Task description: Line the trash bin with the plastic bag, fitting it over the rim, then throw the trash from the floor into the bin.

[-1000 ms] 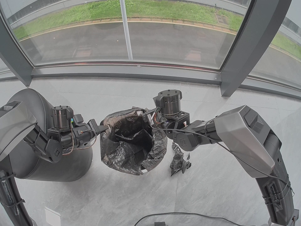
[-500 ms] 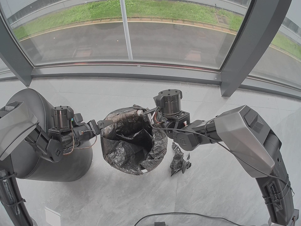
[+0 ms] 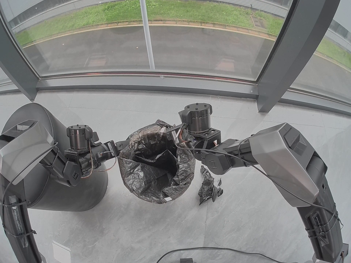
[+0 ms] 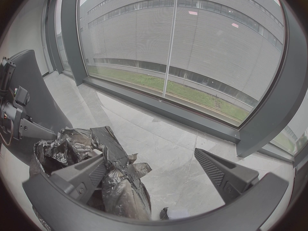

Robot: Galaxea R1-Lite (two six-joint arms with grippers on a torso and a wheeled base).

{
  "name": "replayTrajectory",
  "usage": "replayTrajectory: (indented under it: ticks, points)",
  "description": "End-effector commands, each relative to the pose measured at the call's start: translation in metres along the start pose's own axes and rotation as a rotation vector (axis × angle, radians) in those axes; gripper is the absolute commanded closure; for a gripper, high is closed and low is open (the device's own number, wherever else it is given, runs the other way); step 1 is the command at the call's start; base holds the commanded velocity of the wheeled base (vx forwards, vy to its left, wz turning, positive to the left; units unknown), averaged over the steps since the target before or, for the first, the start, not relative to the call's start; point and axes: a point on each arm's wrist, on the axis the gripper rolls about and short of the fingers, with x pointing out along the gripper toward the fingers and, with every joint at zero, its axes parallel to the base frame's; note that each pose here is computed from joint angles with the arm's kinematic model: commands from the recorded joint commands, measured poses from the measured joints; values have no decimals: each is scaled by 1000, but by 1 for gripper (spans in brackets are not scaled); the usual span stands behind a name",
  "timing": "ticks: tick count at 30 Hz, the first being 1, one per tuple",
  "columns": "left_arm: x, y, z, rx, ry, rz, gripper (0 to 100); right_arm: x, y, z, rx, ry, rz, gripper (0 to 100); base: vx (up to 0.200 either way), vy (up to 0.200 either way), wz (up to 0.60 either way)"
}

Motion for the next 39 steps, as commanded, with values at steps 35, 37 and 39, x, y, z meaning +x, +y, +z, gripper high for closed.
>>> replayTrajectory:
  ticks: [35, 37, 39]
  points:
    - [-69, -27, -1, -227, 42, -67, 0, -68, 27, 9, 112, 151, 143, 0, 0, 0, 0]
    - [-77, -30, -2, -268, 64, -95, 0, -74, 35, 11, 146, 152, 174, 0, 0, 0, 0]
    - [-81, -32, -1, -282, 66, -107, 0, -78, 42, 12, 151, 153, 197, 0, 0, 0, 0]
